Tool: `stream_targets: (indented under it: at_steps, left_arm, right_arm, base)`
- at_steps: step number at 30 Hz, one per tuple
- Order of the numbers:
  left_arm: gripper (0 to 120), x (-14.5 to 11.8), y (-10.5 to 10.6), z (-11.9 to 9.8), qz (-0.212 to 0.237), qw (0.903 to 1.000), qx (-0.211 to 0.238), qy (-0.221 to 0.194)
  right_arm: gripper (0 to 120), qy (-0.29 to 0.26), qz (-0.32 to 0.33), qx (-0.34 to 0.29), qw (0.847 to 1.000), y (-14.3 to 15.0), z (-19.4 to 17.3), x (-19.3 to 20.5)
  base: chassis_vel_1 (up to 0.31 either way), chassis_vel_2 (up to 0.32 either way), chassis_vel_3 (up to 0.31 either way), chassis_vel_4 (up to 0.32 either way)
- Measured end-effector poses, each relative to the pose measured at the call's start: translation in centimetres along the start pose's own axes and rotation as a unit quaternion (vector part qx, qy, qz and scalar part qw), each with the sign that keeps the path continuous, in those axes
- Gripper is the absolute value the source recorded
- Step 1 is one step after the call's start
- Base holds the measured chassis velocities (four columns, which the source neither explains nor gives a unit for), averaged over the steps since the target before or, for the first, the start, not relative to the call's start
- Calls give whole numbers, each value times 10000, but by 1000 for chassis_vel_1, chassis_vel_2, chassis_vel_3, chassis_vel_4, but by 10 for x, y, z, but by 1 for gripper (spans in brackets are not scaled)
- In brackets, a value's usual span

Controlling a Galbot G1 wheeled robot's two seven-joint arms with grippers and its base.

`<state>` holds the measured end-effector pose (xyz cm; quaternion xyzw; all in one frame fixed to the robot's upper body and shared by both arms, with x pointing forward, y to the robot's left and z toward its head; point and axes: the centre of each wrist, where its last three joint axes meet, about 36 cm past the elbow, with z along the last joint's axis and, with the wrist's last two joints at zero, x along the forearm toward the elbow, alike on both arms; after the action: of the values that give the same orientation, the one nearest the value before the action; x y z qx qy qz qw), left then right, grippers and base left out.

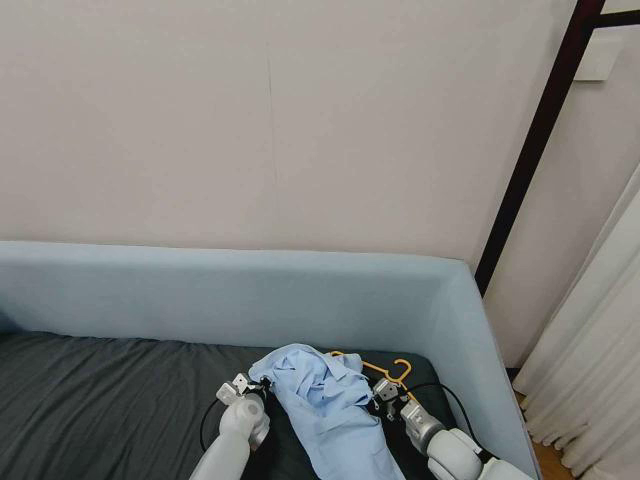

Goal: Pick up the clothes from the sofa and hang them on the clothes hanger.

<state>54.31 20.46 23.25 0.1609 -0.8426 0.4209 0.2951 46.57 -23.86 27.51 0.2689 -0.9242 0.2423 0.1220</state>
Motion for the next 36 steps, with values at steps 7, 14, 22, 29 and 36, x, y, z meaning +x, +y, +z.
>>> stream_targets:
  at_steps: [7, 14, 22, 29, 36]
  left_arm:
    - [4, -2, 4, 2, -11, 9999, -115, -125]
    - [4, 4, 8, 0, 42, 9985, -450, -325]
    - [4, 34, 8, -27, 507, 9827, -1342, -1175]
    - [4, 76, -26, -61, 1234, 9584, -1829, -1809]
    - [4, 136, -68, -105, 2152, 9083, -2525, -2550]
  right_arm:
    - [0, 26, 29, -32, 10000, -1, 4, 4]
    - [0, -22, 116, -114, 9999, 1, 3, 5]
    - [0, -308, 282, -497, 9979, -4, -27, 13]
    - [0, -623, 533, -804, 9934, -24, -63, 24]
    - [0, -1157, 896, -1071, 9834, -69, -118, 49]
  base:
    - [0, 0, 0, 0]
    - [0, 0, 0, 0]
    - [0, 0, 0, 0]
    - [0, 0, 0, 0]
    - [0, 0, 0, 0]
